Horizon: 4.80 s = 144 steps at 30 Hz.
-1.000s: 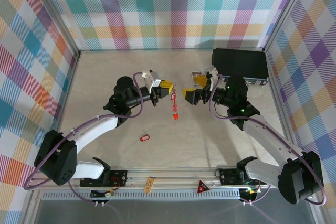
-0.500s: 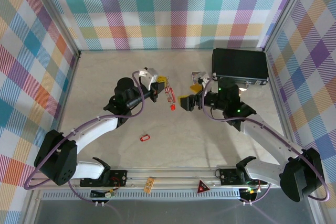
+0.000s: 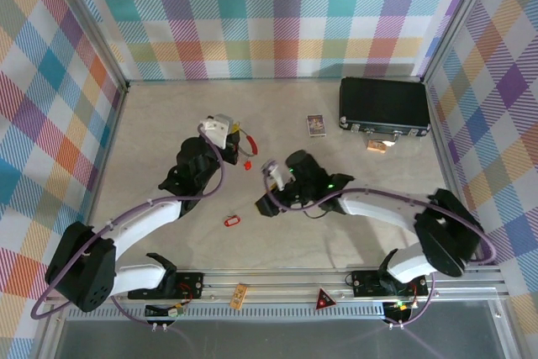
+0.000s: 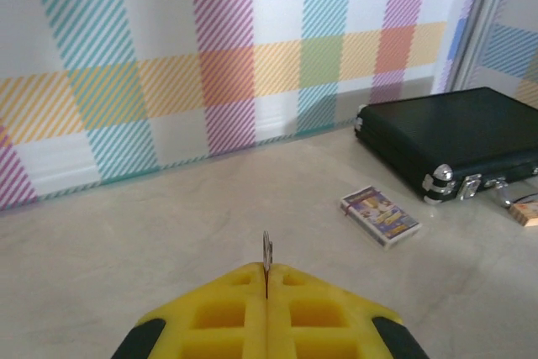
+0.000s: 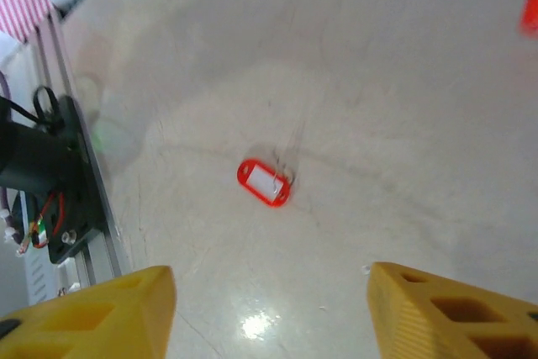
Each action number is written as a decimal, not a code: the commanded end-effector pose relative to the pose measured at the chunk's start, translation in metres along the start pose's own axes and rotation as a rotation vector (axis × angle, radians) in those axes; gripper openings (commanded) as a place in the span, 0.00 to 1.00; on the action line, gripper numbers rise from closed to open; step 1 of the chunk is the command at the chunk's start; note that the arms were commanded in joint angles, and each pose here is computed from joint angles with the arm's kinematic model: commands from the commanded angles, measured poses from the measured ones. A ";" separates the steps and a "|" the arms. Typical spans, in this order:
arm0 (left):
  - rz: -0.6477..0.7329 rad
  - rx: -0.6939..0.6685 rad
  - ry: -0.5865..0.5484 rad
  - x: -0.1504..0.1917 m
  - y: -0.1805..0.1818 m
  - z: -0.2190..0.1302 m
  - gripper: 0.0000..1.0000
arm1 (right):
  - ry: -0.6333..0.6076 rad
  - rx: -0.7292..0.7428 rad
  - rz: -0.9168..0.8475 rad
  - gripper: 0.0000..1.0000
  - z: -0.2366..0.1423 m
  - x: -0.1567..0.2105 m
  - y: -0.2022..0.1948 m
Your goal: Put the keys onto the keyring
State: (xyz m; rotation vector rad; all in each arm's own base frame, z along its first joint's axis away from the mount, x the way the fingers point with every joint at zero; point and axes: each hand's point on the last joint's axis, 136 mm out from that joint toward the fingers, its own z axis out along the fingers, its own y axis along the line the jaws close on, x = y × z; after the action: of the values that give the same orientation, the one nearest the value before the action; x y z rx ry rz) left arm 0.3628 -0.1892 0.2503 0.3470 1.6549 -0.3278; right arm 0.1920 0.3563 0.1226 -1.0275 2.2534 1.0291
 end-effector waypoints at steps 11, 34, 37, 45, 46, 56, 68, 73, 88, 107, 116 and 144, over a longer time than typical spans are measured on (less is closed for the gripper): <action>0.000 -0.037 -0.096 -0.021 0.009 -0.012 0.00 | 0.111 0.013 -0.014 0.34 0.089 0.009 0.011; 0.001 -0.004 -0.095 -0.021 0.004 -0.011 0.00 | 0.152 -0.004 0.001 0.13 0.123 0.019 0.004; 0.001 0.003 -0.098 -0.022 0.003 -0.011 0.00 | 0.156 0.004 0.000 0.08 0.122 0.021 0.002; -0.002 0.019 -0.102 -0.023 0.000 -0.011 0.00 | 0.102 0.044 -0.025 0.00 0.100 0.014 0.002; -0.004 0.021 -0.104 -0.023 0.000 -0.012 0.00 | 0.089 0.051 -0.032 0.00 0.095 0.012 0.003; -0.014 0.068 -0.112 -0.022 -0.008 -0.010 0.00 | -0.062 0.225 -0.169 0.00 0.009 -0.010 0.000; -0.032 0.112 -0.124 -0.022 -0.016 -0.006 0.00 | -0.283 0.320 -0.273 0.00 -0.091 -0.027 0.001; -0.034 0.132 -0.121 -0.020 -0.019 -0.004 0.00 | -0.332 0.341 -0.278 0.00 -0.114 -0.025 -0.002; -0.051 0.105 -0.127 -0.025 -0.014 -0.006 0.00 | -0.122 0.644 0.052 0.00 -0.129 -0.008 -0.078; -0.063 0.123 -0.121 -0.025 -0.017 -0.005 0.00 | -0.027 0.761 0.309 0.00 -0.146 0.001 -0.100; -0.065 0.126 -0.122 -0.025 -0.018 -0.006 0.00 | -0.005 0.734 0.316 0.00 -0.140 0.004 -0.102; -0.045 0.104 -0.135 -0.030 -0.014 -0.010 0.00 | 0.404 0.546 0.168 0.00 -0.099 0.027 -0.093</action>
State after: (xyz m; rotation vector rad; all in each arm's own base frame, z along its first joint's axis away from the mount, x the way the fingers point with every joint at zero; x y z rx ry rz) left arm 0.3526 -0.2060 0.2572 0.3794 1.5919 -0.4763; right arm 0.2580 0.2386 0.1319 -0.7514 2.6499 0.2759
